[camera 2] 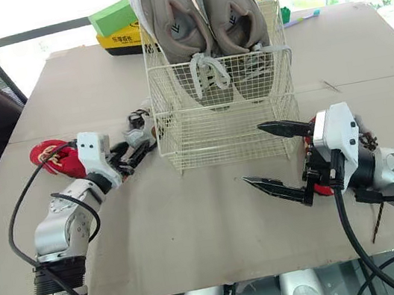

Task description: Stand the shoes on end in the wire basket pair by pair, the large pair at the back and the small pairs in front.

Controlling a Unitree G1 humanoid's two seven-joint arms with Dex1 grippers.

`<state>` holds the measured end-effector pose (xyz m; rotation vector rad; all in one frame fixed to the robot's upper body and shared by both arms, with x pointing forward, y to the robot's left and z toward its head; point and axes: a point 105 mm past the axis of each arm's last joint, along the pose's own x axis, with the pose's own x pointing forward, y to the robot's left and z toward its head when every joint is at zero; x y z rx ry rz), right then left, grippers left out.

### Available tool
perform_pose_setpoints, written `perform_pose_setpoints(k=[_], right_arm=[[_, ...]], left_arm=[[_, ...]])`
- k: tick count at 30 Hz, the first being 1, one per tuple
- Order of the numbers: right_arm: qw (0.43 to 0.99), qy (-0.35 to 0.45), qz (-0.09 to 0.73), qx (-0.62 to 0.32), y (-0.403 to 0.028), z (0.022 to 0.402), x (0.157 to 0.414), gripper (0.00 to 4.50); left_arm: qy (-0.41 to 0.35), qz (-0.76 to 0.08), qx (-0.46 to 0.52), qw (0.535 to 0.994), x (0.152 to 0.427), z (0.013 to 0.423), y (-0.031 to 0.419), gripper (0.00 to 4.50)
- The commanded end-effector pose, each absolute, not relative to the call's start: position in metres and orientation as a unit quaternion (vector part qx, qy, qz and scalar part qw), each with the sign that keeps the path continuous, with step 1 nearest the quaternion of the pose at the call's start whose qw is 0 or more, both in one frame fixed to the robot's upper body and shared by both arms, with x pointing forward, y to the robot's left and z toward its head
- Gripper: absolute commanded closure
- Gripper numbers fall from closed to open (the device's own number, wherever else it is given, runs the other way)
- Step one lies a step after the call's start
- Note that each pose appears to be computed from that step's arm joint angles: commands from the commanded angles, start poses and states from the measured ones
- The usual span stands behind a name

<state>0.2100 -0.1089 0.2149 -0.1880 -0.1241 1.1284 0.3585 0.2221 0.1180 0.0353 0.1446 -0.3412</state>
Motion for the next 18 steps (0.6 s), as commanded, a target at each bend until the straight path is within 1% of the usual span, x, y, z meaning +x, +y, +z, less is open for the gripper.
perform_pose_setpoints(k=[1,3,5,6,7,9,11,14,16,18], right_arm=[[0.838,-0.081,0.53,-0.105,-0.108,0.223,0.205,0.0],[0.838,-0.082,0.529,-0.105,-0.108,0.222,0.204,0.0],[0.838,-0.083,0.529,-0.104,-0.107,0.222,0.204,0.0],[0.838,-0.084,0.529,-0.104,-0.107,0.222,0.204,0.0],[0.838,-0.085,0.529,-0.104,-0.107,0.222,0.205,0.0],[0.838,-0.093,0.527,-0.103,-0.107,0.225,0.207,0.0],[0.841,-0.1,0.522,-0.101,-0.108,0.228,0.212,0.0],[0.849,-0.109,0.508,-0.096,-0.109,0.234,0.221,0.0],[0.851,-0.121,0.503,-0.092,-0.11,0.245,0.226,0.0],[0.847,-0.135,0.507,-0.088,-0.112,0.259,0.227,0.0]], left_arm=[[0.053,-0.179,0.024,0.982,0.362,0.127,0.218,3.03],[0.046,-0.179,0.017,0.983,0.362,0.129,0.217,3.78],[0.019,-0.176,0.006,0.984,0.361,0.138,0.218,4.37],[0.006,-0.175,0.001,0.985,0.36,0.143,0.219,4.37],[-0.03,-0.169,-0.012,0.985,0.36,0.157,0.22,4.37],[-0.138,-0.142,-0.034,0.98,0.355,0.2,0.225,4.37],[-0.216,-0.123,-0.049,0.967,0.348,0.233,0.23,4.37],[-0.292,-0.113,-0.051,0.948,0.338,0.27,0.231,4.37],[-0.333,-0.155,-0.041,0.929,0.327,0.294,0.22,4.37],[-0.356,-0.209,-0.026,0.91,0.314,0.31,0.207,4.37]])
